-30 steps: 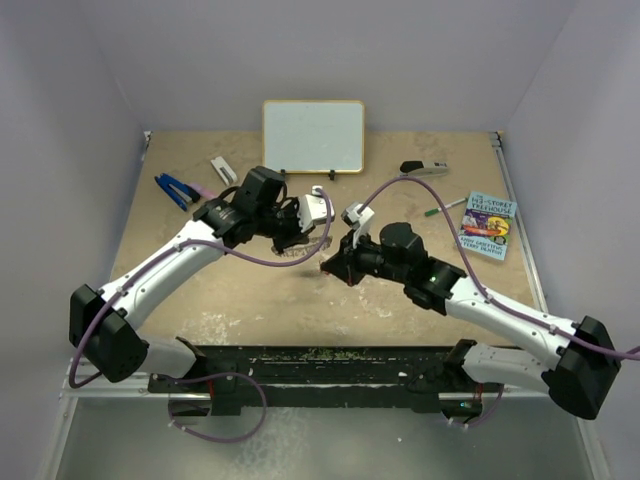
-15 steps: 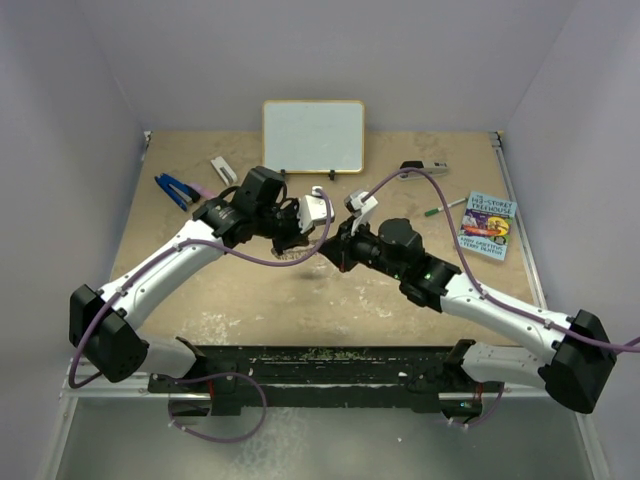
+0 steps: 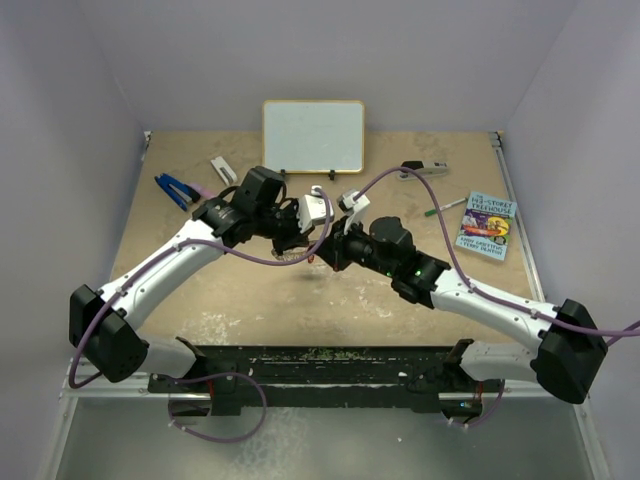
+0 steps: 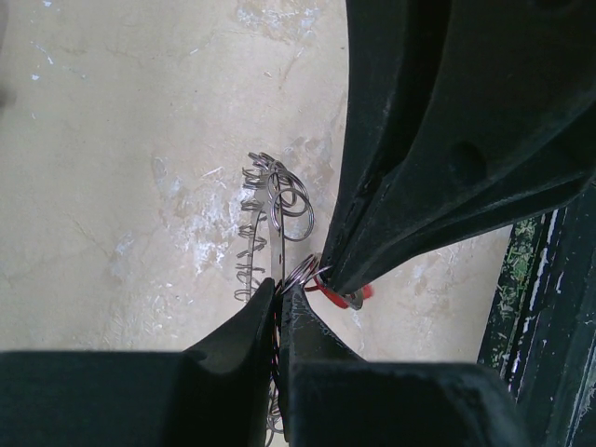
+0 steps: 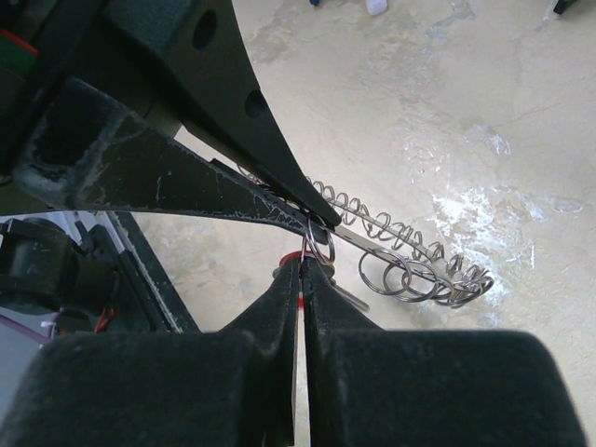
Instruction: Put the keys on the keyring
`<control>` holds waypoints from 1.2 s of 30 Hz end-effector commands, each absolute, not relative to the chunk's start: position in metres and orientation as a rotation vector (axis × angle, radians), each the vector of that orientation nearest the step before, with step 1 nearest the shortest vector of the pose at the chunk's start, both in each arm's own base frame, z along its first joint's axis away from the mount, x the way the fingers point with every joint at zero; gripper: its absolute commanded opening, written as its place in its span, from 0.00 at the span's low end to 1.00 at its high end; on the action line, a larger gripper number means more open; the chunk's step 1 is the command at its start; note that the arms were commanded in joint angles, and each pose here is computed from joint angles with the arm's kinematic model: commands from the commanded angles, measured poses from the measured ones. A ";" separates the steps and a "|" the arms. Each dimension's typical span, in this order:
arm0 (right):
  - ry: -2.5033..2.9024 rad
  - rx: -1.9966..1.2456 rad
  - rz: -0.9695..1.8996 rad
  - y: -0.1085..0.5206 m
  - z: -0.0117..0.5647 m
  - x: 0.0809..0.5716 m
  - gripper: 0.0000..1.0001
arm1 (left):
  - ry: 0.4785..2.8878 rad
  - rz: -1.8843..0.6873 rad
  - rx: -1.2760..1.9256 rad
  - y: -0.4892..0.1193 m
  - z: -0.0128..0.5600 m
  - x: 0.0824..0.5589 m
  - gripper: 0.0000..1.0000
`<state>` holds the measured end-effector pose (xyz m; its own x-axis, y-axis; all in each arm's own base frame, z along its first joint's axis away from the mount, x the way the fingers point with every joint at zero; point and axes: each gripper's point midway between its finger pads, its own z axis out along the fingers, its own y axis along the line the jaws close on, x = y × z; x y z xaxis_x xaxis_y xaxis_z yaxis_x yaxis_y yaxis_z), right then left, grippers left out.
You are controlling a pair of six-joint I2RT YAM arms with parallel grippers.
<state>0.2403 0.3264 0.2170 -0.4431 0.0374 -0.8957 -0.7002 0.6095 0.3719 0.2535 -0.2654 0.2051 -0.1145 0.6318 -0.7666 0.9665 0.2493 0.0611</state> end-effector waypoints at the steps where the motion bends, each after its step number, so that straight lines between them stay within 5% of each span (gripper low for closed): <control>1: 1.713 -0.475 0.986 0.334 0.269 0.249 0.00 | 1.713 -0.655 1.435 -0.276 0.241 0.252 0.03; 36: 1.793 -0.383 0.945 0.316 0.249 0.247 0.00 | 1.711 -0.609 1.401 -0.273 0.251 0.258 0.03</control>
<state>0.2456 0.3163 0.2388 -0.4378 0.1290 -0.8898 -0.6452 0.6441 0.4109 0.2541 -0.2662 0.2102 -0.1107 0.6249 -0.7728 0.9651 0.2533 0.0666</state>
